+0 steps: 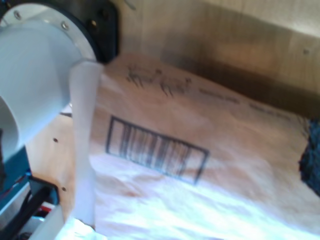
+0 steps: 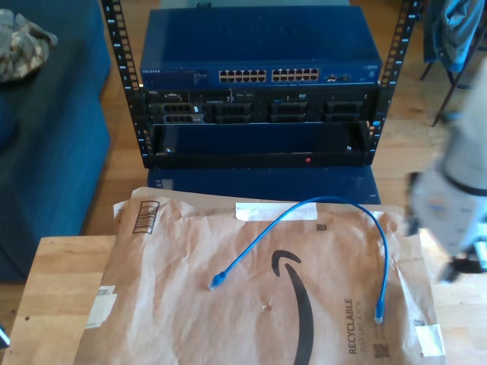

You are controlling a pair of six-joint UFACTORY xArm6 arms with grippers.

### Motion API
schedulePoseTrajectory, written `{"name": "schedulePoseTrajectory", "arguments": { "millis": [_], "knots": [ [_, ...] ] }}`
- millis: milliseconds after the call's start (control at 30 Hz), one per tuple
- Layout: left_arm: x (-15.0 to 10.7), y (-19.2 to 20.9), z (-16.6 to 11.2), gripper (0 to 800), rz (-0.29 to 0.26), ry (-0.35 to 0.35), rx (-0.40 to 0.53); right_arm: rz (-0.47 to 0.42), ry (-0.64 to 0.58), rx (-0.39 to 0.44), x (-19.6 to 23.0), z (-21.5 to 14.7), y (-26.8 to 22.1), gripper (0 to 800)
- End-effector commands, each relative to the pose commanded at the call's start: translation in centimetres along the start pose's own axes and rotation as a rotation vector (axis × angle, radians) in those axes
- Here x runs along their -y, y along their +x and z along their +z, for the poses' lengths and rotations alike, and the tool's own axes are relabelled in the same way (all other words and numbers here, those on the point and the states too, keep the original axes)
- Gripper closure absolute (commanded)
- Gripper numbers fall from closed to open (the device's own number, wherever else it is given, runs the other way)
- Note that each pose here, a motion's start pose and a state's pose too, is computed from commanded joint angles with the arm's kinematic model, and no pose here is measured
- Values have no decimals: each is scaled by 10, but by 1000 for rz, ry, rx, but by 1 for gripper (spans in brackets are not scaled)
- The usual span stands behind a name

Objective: Grab the cable and plug it in

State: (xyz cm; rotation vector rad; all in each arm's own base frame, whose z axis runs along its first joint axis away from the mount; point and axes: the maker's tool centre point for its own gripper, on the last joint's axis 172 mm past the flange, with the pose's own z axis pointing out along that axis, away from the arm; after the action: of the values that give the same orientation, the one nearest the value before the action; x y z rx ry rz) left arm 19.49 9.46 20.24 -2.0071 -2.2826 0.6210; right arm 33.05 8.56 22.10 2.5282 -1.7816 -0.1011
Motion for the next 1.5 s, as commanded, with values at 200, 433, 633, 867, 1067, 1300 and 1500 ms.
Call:
{"name": "schedulePoseTrajectory", "arguments": {
  "millis": [200, 433, 633, 867, 1067, 1300, 1500],
  "knots": [
    [-16, -27, -11, 0, 35, -8, -44, -86, 43, -9, 47, -6, -50, 11],
    [-32, -59, -18, 0, 62, 0, -93, -98, 159, -10, 95, -43, -57, 11],
    [-52, -86, -37, 0, 73, -31, -88, -100, 130, -8, 114, -58, -59, 11],
    [-59, -127, -35, 0, 104, -52, 23, -109, 110, 9, 134, -78, -67, 6],
    [-62, -129, -33, 0, 104, -52, 34, -193, 46, 153, 134, -67, -105, 4],
    [-63, -130, -27, 0, 100, -33, 46, -260, -30, 159, 129, -11, -102, 4],
    [-70, -128, -24, 0, 95, -50, 45, -300, 63, 139, 149, 17, -132, 3]
  ]
}}
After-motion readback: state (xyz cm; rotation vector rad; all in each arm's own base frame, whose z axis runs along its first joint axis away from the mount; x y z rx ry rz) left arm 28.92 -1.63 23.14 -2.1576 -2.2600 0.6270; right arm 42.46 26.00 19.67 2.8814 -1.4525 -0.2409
